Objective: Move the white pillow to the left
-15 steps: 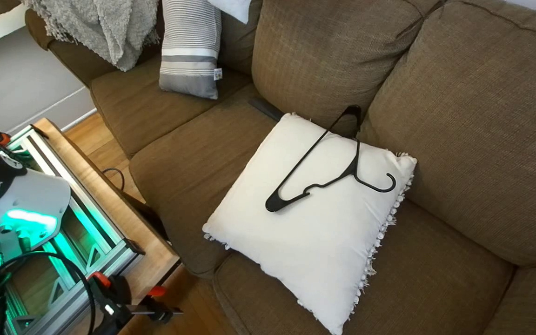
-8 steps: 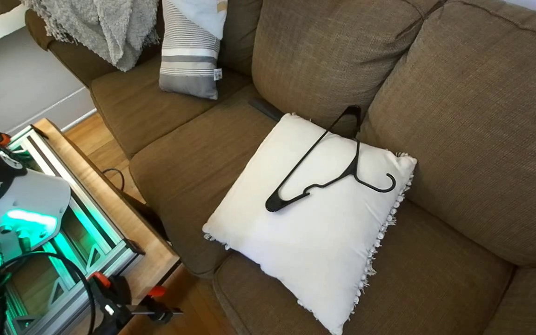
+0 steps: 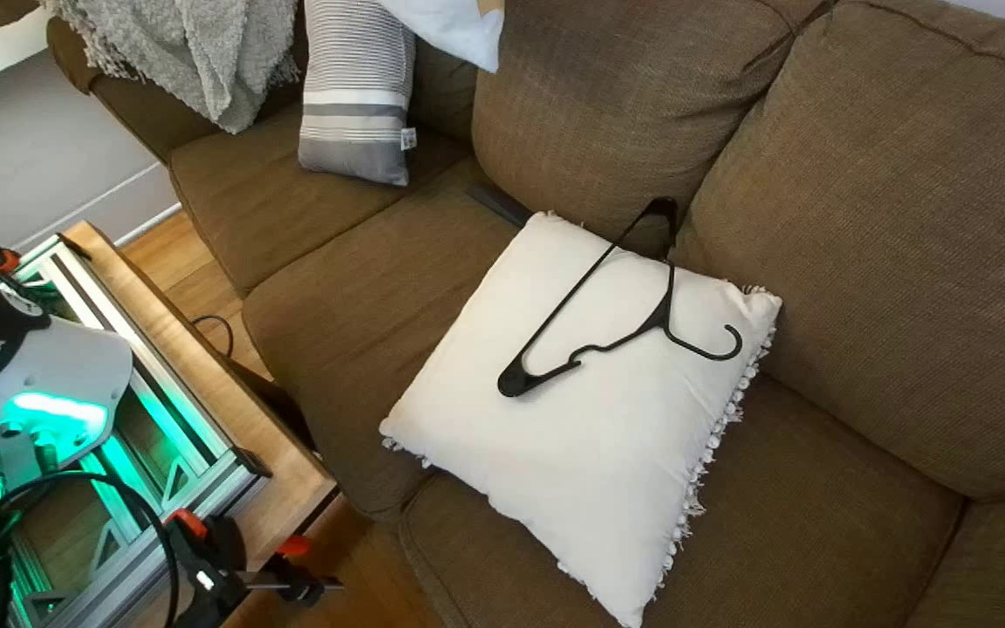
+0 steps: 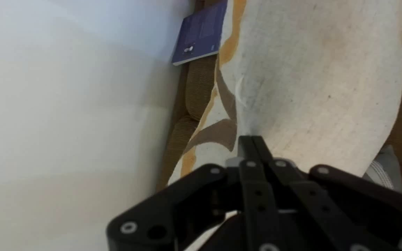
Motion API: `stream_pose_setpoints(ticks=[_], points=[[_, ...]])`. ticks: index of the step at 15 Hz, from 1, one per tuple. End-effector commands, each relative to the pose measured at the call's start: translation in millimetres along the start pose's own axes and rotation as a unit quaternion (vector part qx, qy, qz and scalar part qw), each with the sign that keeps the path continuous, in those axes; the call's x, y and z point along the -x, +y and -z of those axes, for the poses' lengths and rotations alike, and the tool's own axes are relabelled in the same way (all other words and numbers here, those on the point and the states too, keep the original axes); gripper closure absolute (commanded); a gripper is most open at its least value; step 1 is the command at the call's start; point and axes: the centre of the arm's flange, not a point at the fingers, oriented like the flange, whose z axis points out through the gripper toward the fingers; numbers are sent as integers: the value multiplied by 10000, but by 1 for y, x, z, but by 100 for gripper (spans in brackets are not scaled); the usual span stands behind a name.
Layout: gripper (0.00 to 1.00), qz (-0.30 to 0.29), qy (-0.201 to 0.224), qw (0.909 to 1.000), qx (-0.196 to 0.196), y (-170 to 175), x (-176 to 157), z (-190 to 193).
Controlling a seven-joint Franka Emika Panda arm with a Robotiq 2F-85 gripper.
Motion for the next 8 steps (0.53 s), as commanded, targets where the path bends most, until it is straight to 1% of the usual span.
stream_pose_setpoints(ticks=[1,4,6,8], points=[[100,237,-83,9996,-98,-28,-24,58],[100,376,-197,9985,-336,-48,-68,109],[100,413,-264,9980,-403,-62,-96,147],[100,453,-299,9978,-376,-73,-115,181]])
